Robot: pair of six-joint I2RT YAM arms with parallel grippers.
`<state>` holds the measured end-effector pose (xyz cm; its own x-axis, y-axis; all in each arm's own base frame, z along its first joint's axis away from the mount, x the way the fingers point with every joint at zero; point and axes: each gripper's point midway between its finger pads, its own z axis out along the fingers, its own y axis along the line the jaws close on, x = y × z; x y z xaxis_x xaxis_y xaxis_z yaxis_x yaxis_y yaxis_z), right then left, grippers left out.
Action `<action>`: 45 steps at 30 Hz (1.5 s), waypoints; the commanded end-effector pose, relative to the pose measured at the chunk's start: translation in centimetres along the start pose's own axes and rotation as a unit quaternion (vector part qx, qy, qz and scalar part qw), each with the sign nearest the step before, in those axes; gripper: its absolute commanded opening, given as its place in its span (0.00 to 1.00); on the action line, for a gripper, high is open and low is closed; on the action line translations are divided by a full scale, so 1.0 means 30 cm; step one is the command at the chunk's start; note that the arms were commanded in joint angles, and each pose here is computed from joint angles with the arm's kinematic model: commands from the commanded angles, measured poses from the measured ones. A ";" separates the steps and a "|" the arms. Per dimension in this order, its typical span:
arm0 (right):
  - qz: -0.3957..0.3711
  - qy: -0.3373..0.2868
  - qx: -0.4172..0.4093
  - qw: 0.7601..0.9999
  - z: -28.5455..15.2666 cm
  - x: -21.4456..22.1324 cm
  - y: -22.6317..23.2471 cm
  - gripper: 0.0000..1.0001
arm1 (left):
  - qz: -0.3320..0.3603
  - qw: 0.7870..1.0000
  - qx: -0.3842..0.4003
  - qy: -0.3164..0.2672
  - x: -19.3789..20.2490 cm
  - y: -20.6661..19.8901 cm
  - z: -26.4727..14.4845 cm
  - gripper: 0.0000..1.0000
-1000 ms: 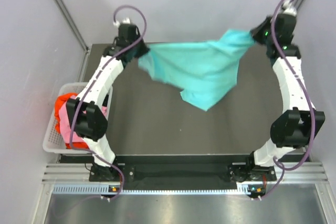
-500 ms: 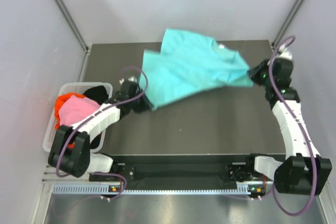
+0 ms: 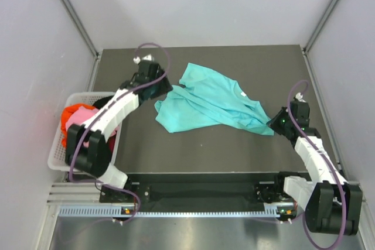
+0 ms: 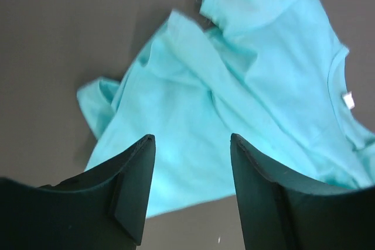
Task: Fold and stack the t-shirts
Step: Flatten the tshirt out
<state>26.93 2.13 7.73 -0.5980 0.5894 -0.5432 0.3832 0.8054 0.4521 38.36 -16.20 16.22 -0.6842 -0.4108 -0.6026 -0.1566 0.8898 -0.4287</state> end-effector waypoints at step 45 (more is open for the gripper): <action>0.126 -0.035 0.092 0.987 -0.026 -0.024 -0.085 0.25 | -0.104 0.994 -0.018 -0.003 -0.052 -0.071 0.354 0.00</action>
<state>25.28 0.80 6.35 -0.4911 0.7512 -0.4411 0.6128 0.6578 0.4379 46.70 -19.18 7.07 -0.6669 -0.5959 -0.4474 -0.3942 0.7916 -0.4669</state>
